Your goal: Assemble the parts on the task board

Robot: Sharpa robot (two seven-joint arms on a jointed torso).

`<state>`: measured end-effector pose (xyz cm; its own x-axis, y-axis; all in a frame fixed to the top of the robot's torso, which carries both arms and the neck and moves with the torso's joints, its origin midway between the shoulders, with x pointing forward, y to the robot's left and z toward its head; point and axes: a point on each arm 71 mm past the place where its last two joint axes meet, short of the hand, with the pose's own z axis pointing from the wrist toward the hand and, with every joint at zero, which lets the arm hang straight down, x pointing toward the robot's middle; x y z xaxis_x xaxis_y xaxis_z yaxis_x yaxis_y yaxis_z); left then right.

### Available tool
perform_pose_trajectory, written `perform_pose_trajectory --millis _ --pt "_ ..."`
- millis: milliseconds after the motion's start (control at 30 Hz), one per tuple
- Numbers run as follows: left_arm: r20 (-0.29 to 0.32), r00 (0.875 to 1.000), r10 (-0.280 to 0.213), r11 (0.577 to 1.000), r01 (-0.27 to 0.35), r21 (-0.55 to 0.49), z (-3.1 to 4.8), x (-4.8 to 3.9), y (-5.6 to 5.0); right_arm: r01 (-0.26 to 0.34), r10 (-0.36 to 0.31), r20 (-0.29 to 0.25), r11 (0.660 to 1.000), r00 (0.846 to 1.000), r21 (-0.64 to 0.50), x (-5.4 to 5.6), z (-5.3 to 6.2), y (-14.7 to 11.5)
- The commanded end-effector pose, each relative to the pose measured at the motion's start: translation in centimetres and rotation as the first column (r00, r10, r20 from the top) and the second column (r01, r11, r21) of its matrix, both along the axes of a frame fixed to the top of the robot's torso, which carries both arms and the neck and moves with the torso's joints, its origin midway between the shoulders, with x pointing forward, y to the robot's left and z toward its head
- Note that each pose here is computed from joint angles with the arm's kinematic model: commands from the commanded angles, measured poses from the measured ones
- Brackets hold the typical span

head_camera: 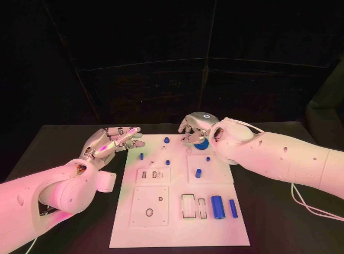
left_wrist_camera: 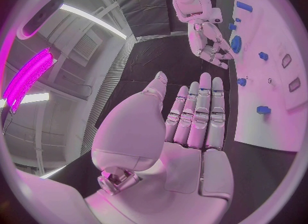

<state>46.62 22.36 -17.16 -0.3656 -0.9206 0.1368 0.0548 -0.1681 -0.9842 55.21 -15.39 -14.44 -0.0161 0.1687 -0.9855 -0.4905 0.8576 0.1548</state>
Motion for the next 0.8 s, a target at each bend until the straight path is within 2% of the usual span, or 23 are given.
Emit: perform_pose_trajectory --millis 33,133,267,467,800 --pt "0.008 1.000 -0.020 1.000 0.020 -0.007 0.15 0.00 -0.1 0.087 -0.074 -0.112 0.988 0.991 0.124 0.0 0.4 -2.1" --pt "0.008 1.000 -0.020 1.000 0.020 -0.007 0.14 0.03 -0.1 0.135 -0.112 -0.175 0.983 0.978 0.125 -0.1 0.3 -4.1" --pt "0.008 1.000 -0.019 1.000 0.019 -0.006 0.11 0.06 0.0 0.180 -0.154 -0.222 0.978 0.963 0.102 -0.1 0.0 -6.0" --pt "0.006 1.000 -0.024 1.000 0.024 -0.008 0.07 0.10 -0.1 0.205 -0.188 -0.251 0.978 0.950 0.042 0.0 -0.4 -6.9" --pt "0.004 1.000 -0.025 1.000 0.025 -0.006 -0.03 0.12 -0.1 0.208 -0.208 -0.268 0.978 0.941 -0.028 0.1 -0.8 -7.0"
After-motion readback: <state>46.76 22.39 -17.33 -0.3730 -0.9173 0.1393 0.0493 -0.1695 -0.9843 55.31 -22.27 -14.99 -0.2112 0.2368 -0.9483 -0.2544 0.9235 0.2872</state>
